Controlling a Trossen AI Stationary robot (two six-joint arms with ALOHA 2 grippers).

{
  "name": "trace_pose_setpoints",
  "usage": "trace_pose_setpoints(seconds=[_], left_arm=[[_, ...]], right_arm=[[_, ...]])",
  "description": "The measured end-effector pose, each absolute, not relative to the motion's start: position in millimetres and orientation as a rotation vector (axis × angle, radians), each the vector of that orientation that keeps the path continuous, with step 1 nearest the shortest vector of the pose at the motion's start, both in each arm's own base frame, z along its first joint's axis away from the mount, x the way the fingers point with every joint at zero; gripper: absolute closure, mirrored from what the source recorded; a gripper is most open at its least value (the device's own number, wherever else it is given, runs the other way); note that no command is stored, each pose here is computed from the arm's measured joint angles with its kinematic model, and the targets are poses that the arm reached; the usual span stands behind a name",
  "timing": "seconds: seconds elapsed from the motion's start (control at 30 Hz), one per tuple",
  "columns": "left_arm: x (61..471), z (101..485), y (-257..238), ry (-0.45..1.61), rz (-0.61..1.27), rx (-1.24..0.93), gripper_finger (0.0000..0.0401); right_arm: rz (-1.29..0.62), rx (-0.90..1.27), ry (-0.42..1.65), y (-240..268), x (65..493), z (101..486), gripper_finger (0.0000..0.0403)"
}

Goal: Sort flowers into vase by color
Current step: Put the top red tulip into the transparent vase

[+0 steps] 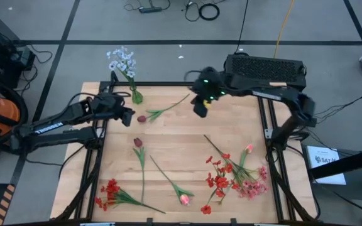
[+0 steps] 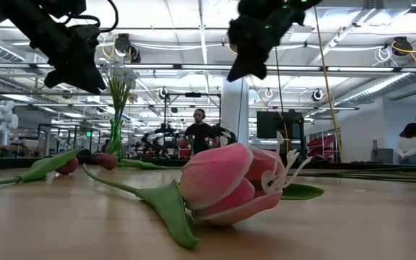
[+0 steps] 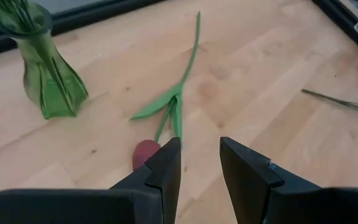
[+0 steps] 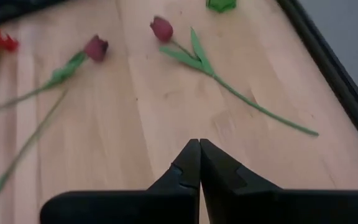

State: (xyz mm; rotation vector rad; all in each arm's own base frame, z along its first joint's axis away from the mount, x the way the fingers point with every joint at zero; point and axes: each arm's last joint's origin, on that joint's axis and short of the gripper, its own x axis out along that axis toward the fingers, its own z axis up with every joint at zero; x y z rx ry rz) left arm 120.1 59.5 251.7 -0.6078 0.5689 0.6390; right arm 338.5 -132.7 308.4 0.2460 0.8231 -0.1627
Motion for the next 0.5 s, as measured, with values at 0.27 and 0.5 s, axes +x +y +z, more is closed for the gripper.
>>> trace_pose_setpoints(seconds=[0.27,0.5], left_arm=[[125.8,237.3,58.7,0.694,0.696,-0.736,0.0284],[142.2,219.3,62.0,0.839,0.724,-0.763,0.0283]], right_arm=[[-0.042,0.165,0.98,-126.8,397.8,285.9,0.0403],[-0.02,0.157,1.014,-121.0,414.2,267.4,0.0403]])
